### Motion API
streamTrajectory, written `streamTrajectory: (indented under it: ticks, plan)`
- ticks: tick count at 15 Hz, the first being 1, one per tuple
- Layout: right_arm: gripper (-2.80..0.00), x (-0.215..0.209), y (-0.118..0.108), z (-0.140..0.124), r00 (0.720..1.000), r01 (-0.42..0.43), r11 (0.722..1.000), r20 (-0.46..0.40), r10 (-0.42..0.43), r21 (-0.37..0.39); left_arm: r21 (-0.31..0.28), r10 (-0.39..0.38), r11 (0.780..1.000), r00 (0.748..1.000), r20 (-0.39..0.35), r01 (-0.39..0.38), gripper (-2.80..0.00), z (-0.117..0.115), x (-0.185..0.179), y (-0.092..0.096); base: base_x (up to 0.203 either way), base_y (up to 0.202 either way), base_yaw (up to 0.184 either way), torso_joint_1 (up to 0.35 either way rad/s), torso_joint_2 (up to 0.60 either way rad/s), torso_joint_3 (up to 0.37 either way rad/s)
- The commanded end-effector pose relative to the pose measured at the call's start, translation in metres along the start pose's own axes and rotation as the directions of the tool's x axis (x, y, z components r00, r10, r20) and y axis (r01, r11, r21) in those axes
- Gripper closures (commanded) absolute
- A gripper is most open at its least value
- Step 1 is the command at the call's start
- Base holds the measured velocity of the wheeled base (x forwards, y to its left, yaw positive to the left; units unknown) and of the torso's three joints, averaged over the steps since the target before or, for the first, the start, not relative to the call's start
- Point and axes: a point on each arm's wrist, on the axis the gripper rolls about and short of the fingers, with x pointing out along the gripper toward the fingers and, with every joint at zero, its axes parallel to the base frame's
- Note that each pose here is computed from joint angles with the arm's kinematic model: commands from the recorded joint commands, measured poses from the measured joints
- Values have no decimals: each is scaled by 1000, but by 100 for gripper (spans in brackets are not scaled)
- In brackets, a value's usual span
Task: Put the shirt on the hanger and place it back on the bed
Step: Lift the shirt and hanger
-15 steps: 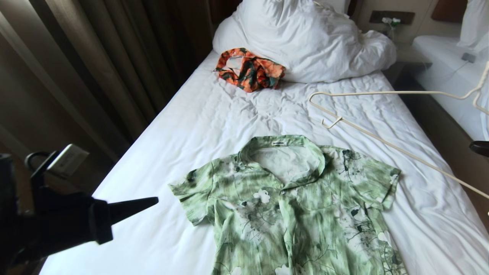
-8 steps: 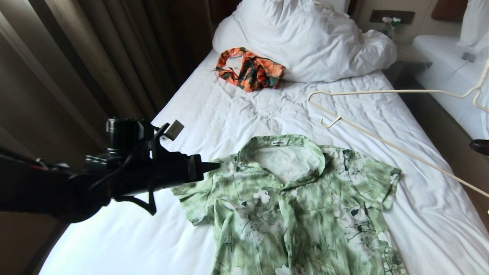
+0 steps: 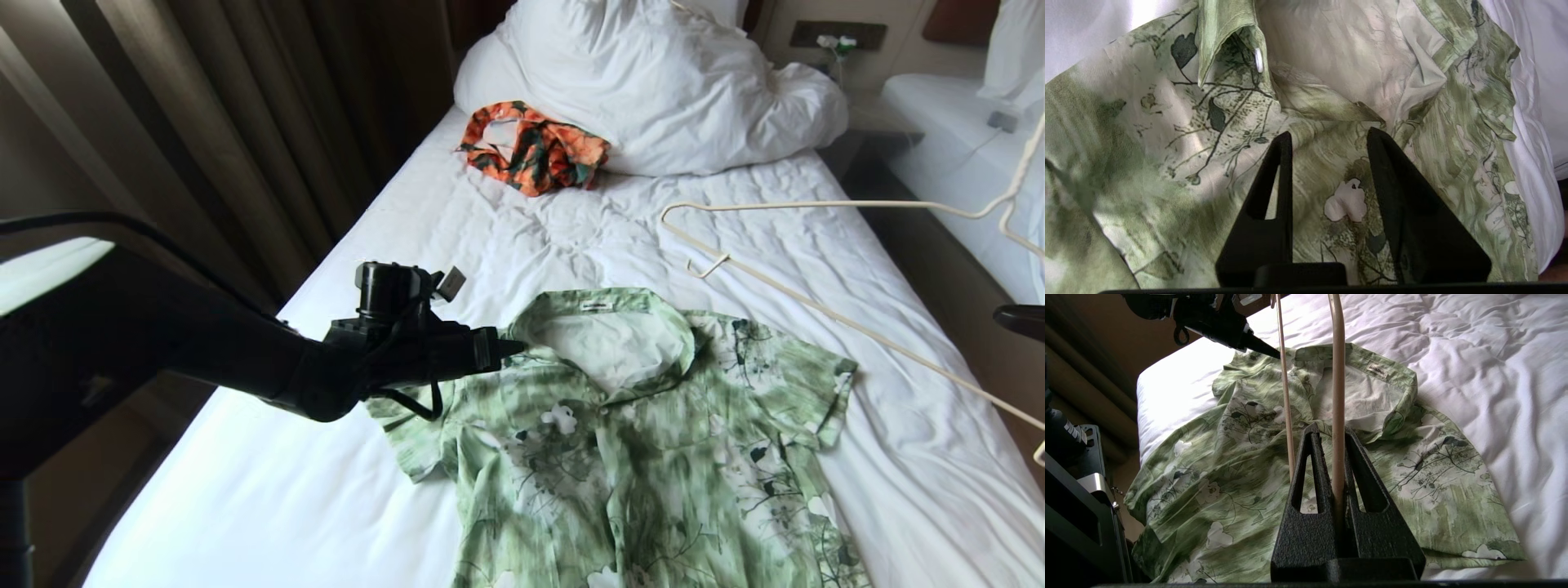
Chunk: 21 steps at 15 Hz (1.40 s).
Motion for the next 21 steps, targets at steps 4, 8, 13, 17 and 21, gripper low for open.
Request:
streamTrajectory:
  ticks: [4, 8, 13, 17, 21]
  plan:
    - [0, 2, -2, -1, 1000, -9, 1000, 1, 9, 2, -10, 7, 1000, 1000, -8, -7, -280, -2, 25, 13, 0, 0, 0, 0, 0, 0]
    - [0, 8, -3, -3, 1000, -27, 1000, -3, 27, 7, 8, -1, 1000, 1000, 10, 1, -280, 0, 52, 8, 0, 0, 0, 0, 0, 0]
    - [0, 12, -6, -1, 999, -37, 999, -4, 37, 1, 18, 15, 1000, 999, 37, -16, 0, 4, 67, 10, 0, 0, 0, 0, 0, 0]
    - [0, 17, -5, -9, 998, -59, 998, -7, 60, 33, 27, 3, 1000, 997, 73, -5, 0, 15, 71, 10, 0, 0, 0, 0, 0, 0]
    - [0, 36, -14, -20, 997, -58, 996, -46, 61, 72, 26, 3, 1000, 997, 81, -5, 0, 28, 60, 2, 0, 0, 0, 0, 0, 0]
